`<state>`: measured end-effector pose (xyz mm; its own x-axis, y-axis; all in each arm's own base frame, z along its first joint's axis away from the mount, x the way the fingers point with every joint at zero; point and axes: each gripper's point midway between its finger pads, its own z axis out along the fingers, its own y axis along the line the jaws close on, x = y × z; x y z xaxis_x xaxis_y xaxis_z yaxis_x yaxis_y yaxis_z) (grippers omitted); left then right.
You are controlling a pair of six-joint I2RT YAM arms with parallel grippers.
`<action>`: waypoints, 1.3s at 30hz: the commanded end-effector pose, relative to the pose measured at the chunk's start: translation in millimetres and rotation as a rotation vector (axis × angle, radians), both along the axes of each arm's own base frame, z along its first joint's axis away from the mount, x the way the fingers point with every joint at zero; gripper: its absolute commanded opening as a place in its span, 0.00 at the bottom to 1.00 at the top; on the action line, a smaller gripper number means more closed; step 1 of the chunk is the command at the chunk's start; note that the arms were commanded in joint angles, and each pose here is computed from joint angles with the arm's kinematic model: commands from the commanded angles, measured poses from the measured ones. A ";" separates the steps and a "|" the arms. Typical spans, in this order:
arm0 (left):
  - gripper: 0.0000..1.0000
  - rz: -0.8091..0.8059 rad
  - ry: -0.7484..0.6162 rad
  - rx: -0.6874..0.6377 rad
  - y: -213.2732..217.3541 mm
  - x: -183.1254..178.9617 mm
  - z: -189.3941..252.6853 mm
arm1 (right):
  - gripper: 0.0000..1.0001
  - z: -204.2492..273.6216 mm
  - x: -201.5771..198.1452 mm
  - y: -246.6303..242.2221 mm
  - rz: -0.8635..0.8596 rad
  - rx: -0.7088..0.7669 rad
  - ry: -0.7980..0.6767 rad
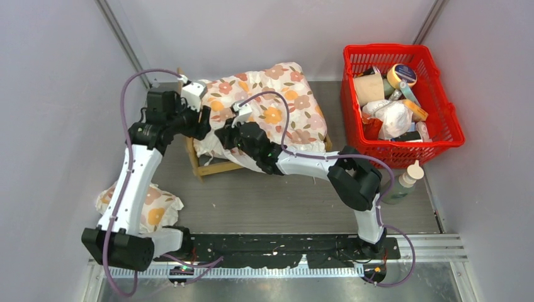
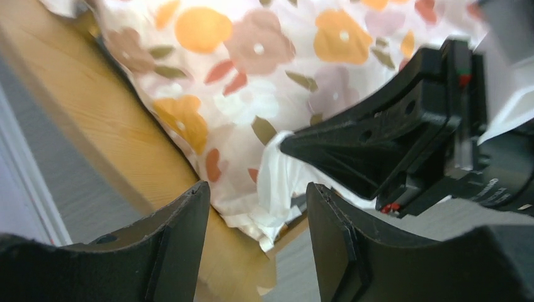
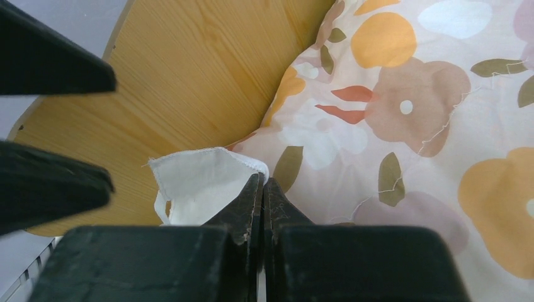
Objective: Set up the pet bed
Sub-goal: Cross the ropes on the bed frame.
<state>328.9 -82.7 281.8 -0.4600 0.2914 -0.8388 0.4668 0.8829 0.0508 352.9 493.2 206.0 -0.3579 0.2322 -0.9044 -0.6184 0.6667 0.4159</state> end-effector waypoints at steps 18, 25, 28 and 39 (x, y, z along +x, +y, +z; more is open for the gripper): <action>0.46 -0.063 0.188 0.106 -7.8 22.6 -63.8 | 0.05 19.6 4.2 -7.5 0.015 0.066 -0.032; 0.00 -0.057 0.099 0.073 -12.3 33.8 -38.8 | 0.18 29.2 0.7 -15.0 0.013 0.055 -0.052; 0.00 -0.038 0.076 0.067 -12.2 42.0 -32.6 | 0.42 47.3 -6.6 -29.2 -0.016 0.060 -0.075; 0.00 -0.073 0.080 0.022 -23.0 46.6 -33.3 | 0.46 50.8 -75.3 -11.3 0.023 0.012 -0.146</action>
